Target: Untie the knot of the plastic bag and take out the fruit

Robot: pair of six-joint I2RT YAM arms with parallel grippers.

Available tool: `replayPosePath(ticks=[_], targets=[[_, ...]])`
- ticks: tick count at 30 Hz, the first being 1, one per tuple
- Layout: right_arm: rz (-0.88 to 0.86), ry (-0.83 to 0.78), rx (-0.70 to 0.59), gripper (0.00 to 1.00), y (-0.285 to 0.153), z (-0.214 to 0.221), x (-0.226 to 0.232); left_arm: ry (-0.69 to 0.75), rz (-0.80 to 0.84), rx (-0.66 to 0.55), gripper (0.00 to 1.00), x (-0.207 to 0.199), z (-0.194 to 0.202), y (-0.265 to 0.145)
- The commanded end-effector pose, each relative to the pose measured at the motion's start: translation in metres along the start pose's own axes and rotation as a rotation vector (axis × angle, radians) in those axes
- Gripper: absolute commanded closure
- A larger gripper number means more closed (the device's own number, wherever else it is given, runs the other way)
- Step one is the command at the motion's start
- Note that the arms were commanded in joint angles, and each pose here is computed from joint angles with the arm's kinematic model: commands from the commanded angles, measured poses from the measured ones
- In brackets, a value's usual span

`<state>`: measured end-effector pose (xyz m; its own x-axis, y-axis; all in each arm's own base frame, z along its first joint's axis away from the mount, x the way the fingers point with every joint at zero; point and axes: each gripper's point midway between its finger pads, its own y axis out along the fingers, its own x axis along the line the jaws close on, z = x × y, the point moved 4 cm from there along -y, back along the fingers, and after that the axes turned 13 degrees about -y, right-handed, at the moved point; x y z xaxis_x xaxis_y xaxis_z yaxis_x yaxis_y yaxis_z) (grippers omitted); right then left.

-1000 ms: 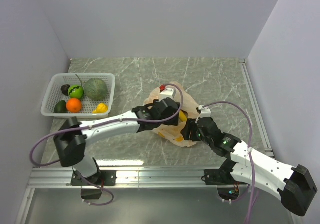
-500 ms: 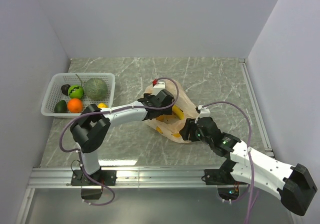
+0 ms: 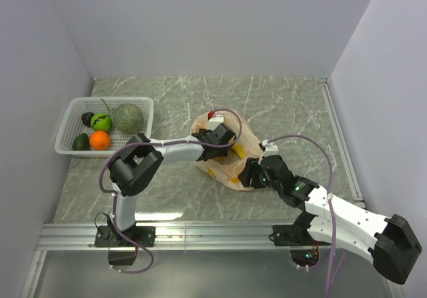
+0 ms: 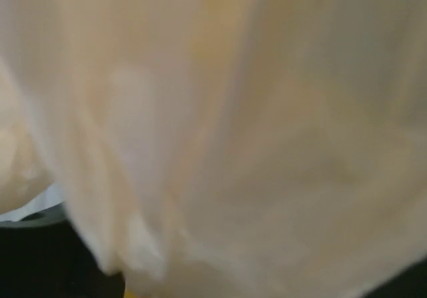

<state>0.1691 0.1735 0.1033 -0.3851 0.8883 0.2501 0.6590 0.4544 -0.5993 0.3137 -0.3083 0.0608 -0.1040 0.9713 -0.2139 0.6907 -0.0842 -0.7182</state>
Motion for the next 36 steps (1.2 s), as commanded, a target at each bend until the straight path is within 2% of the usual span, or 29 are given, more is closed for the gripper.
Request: replayPosePath(ticks=[1,3,6,12,17,20,22,26,29,33,36], targets=[[-0.008,0.008,-0.035,0.38,0.000,-0.003,0.001,-0.033,0.087,-0.036,0.44,-0.012,-0.020,-0.019],[-0.006,0.008,-0.044,0.38,-0.001,-0.005,0.000,-0.047,0.168,-0.036,0.55,-0.019,-0.031,-0.040],[0.007,0.003,-0.051,0.38,-0.002,-0.006,-0.001,-0.058,0.298,-0.035,0.60,-0.027,-0.044,-0.074],[0.027,-0.002,-0.060,0.38,-0.003,-0.009,-0.004,-0.063,0.475,-0.004,0.59,-0.028,-0.068,-0.128],[0.030,-0.002,-0.064,0.38,-0.004,-0.011,-0.004,-0.075,0.734,0.122,0.58,-0.029,-0.081,-0.175],[0.029,-0.002,-0.066,0.38,-0.004,-0.011,-0.004,-0.113,0.843,0.169,0.58,-0.018,-0.097,-0.193],[0.029,-0.002,-0.064,0.38,-0.004,-0.010,-0.004,-0.147,0.858,0.160,0.58,-0.004,-0.114,-0.198],[0.028,-0.006,-0.069,0.38,-0.005,-0.011,-0.004,-0.221,0.817,0.095,0.58,0.035,-0.147,-0.204],[0.032,-0.007,-0.067,0.38,-0.005,-0.010,-0.005,-0.280,0.853,0.117,0.58,0.064,-0.160,-0.207],[0.030,-0.004,-0.071,0.38,-0.006,-0.010,-0.005,-0.448,0.567,-0.014,0.59,0.136,-0.186,-0.181],[0.030,-0.004,-0.074,0.38,-0.006,-0.010,-0.005,-0.582,0.258,-0.155,0.59,0.202,-0.198,-0.163]])
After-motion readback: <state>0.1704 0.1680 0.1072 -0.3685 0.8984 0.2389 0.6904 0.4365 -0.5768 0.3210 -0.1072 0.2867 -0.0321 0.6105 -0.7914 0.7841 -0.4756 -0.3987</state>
